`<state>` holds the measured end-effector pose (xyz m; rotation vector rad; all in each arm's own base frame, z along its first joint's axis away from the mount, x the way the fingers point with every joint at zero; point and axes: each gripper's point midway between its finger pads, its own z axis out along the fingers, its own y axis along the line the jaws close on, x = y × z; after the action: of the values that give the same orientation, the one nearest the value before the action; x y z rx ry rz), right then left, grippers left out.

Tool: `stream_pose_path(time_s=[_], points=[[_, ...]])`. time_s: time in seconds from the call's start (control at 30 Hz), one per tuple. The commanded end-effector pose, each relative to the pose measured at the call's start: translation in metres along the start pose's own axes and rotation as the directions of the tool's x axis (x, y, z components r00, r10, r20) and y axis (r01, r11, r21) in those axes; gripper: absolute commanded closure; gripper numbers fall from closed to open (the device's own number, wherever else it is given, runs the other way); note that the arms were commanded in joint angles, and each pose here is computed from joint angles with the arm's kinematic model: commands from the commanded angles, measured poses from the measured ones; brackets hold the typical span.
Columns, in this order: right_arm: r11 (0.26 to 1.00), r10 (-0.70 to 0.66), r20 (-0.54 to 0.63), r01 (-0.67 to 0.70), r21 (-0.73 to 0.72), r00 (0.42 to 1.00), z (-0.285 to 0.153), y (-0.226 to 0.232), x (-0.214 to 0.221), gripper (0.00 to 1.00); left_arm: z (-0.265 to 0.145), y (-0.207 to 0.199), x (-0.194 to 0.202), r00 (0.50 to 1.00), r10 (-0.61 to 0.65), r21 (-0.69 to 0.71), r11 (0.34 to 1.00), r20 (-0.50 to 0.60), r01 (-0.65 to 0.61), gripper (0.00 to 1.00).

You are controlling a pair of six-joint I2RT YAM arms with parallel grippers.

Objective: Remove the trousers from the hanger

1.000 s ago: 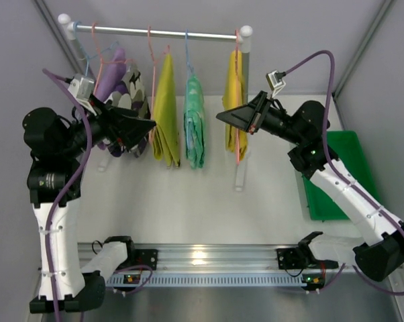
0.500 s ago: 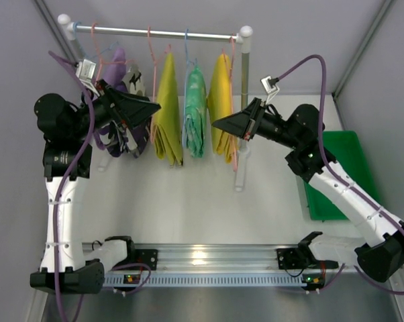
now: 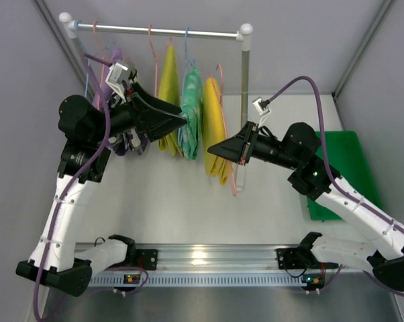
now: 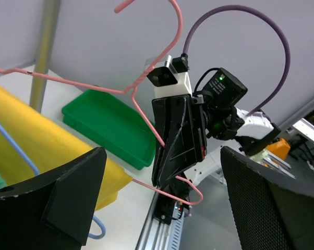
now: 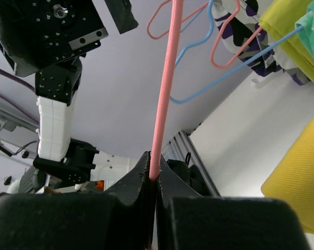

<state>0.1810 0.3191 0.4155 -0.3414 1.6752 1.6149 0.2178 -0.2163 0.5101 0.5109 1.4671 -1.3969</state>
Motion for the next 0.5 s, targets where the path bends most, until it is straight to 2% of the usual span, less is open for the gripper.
stream_pose_path(time_s=[0.0,0.1,0.17,0.4,0.47], points=[[0.951,-0.227,0.246,0.269,-0.151,0.942,-0.023,0.074,-0.048,1.0,0.014,0.01,0.009,0.998,-0.068,0.009,0.998,-0.009,0.069,0.05],[0.956,-0.216,0.247,0.256,-0.144,0.945,-0.022,0.07,-0.047,1.0,0.031,0.006,0.018,0.992,-0.123,0.061,0.99,-0.035,0.125,0.07],[0.956,-0.209,0.248,0.251,-0.15,0.946,-0.02,0.072,-0.046,1.0,0.048,-0.003,0.024,0.992,-0.114,0.102,0.988,-0.057,0.119,0.08],[0.958,-0.204,0.251,0.245,-0.147,0.946,-0.018,0.072,-0.048,1.0,0.093,-0.01,0.046,0.981,-0.153,0.127,0.978,-0.118,0.168,0.18],[0.955,-0.213,0.253,0.256,-0.149,0.944,-0.017,0.074,-0.048,1.0,0.101,-0.009,0.045,0.981,-0.161,0.113,0.979,-0.106,0.172,0.21]])
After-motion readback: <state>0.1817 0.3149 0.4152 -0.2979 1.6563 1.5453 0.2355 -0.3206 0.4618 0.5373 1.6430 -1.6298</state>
